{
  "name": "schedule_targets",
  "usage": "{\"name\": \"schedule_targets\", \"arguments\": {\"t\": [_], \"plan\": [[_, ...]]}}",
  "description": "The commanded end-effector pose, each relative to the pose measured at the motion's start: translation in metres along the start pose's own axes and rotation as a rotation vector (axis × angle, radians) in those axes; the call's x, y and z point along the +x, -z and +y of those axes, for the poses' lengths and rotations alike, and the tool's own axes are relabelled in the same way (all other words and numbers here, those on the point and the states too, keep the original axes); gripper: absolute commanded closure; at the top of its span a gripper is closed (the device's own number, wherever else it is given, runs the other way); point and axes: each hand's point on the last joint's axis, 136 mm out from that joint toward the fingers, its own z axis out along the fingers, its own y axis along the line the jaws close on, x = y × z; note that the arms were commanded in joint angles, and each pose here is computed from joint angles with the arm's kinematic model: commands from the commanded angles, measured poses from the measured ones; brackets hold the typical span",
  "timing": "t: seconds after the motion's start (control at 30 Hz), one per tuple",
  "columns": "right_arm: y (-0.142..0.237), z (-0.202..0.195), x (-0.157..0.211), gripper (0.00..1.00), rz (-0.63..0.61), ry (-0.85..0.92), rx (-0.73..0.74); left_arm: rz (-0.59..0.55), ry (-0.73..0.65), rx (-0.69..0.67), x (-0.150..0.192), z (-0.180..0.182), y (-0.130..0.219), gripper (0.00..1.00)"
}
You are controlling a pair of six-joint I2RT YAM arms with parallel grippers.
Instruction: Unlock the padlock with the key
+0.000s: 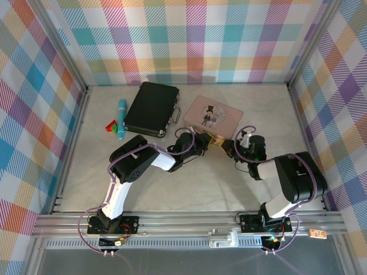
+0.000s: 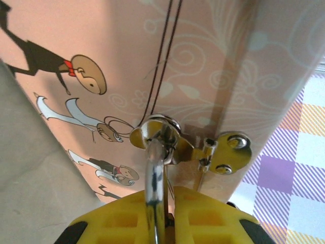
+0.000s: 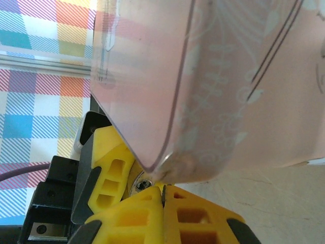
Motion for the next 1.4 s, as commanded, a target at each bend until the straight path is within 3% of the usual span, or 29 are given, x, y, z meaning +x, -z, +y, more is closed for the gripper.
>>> {"name": "schedule_targets", "arguments": {"t": [0.0,0.77,0.97,1.17,1.37], "plan": [[-0.008,0.006,0.022,1.00,0.080,0.037,-0.027,0.187,0.020,0.262,0.053,-0.088,0.013,1.00],[-0.004,0.014,0.047,1.00,0.061,0.252,0.039,0.175,-0.012,0.286,0.055,-0.102,0.016,1.00],[-0.004,0.011,0.044,1.00,0.060,0.224,0.072,0.190,-0.016,0.310,0.058,-0.107,0.018,1.00],[0.007,0.015,0.027,1.00,0.026,0.197,0.074,0.157,-0.056,0.271,0.051,-0.093,0.023,1.00],[0.027,0.016,0.025,1.00,0.031,0.227,0.116,0.064,-0.158,0.193,0.027,-0.069,0.006,1.00]]}}
